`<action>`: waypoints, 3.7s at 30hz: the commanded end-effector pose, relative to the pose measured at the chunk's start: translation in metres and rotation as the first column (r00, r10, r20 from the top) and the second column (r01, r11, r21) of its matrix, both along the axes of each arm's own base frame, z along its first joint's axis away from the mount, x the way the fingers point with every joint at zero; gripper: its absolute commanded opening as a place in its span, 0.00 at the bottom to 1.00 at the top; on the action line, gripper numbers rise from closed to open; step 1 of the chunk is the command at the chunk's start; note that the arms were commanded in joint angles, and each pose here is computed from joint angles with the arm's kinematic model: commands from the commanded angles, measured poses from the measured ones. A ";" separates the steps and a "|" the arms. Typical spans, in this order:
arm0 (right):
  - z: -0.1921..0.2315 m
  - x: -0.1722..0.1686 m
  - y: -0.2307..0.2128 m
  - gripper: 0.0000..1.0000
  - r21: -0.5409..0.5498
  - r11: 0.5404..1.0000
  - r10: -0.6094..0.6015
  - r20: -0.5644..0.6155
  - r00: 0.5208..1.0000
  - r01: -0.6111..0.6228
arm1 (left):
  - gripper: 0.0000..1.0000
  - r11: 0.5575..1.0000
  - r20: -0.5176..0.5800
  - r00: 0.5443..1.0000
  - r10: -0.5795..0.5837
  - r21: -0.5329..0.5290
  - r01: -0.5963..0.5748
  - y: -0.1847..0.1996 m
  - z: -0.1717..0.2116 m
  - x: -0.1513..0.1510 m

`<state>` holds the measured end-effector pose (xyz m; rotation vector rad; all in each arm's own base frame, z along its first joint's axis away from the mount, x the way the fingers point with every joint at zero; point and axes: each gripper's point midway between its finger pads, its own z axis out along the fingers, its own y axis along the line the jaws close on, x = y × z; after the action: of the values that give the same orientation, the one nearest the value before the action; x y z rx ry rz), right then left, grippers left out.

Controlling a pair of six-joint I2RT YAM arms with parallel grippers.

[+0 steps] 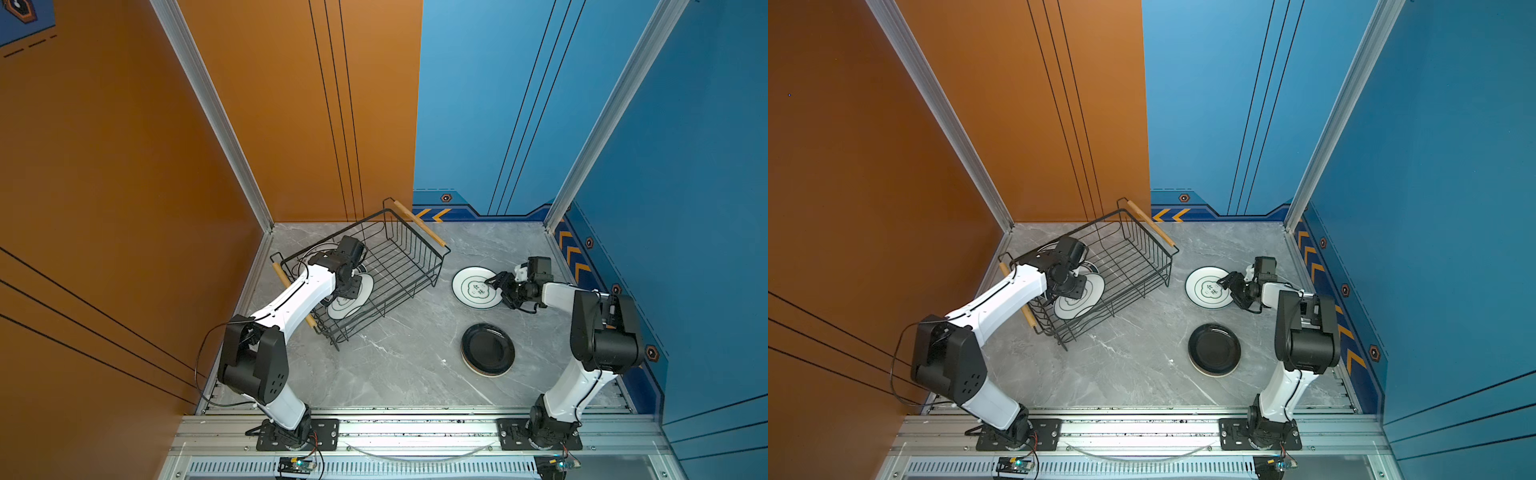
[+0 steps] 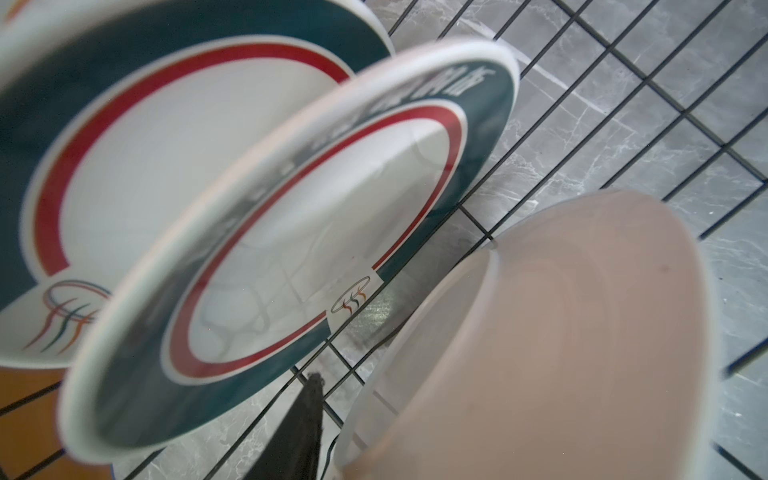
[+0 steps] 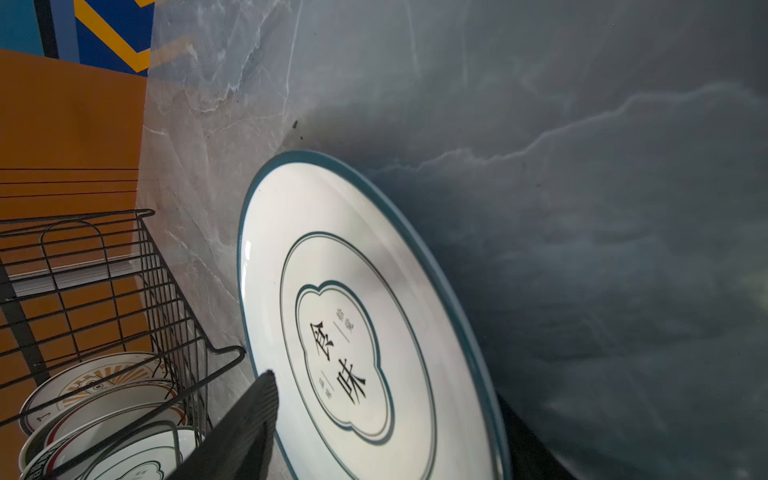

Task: Unload the plates from the dish rack
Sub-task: 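Lower the white plate onto the table with the right gripper, then grasp and lift the next white plate with the left gripper while right withdraws, then raise the plate toward the right gripper and grasp its rim with the right gripper, then carry the plate to the table with the right gripper while left returns to the rack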

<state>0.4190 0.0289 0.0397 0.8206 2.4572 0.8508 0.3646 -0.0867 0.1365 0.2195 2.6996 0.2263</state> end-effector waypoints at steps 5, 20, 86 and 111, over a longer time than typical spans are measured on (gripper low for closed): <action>-0.021 -0.031 -0.009 0.70 -0.051 0.998 -0.032 -0.124 0.992 0.026 | 0.32 1.000 -0.032 0.999 0.016 -0.012 -0.016 -0.001 -0.008 -0.003; -0.003 -0.034 -0.011 0.70 -0.060 0.998 -0.032 -0.095 0.995 0.027 | 0.13 1.000 -0.063 0.998 -0.021 -0.021 0.020 -0.009 -0.009 -0.008; 0.276 -0.046 0.187 0.61 0.319 0.923 -0.053 0.661 0.748 -0.216 | 0.00 0.128 0.162 0.987 0.004 -0.979 0.160 -0.234 0.201 0.003; 0.285 -0.041 0.174 0.00 0.335 0.912 -0.065 0.689 0.722 -0.238 | 0.55 0.080 0.180 0.980 -0.081 -0.979 0.186 -0.251 0.190 -0.002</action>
<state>0.3826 0.2123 0.2981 0.4505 1.7310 1.4457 0.3711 -0.3352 0.3134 -0.0810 2.1006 -1.6162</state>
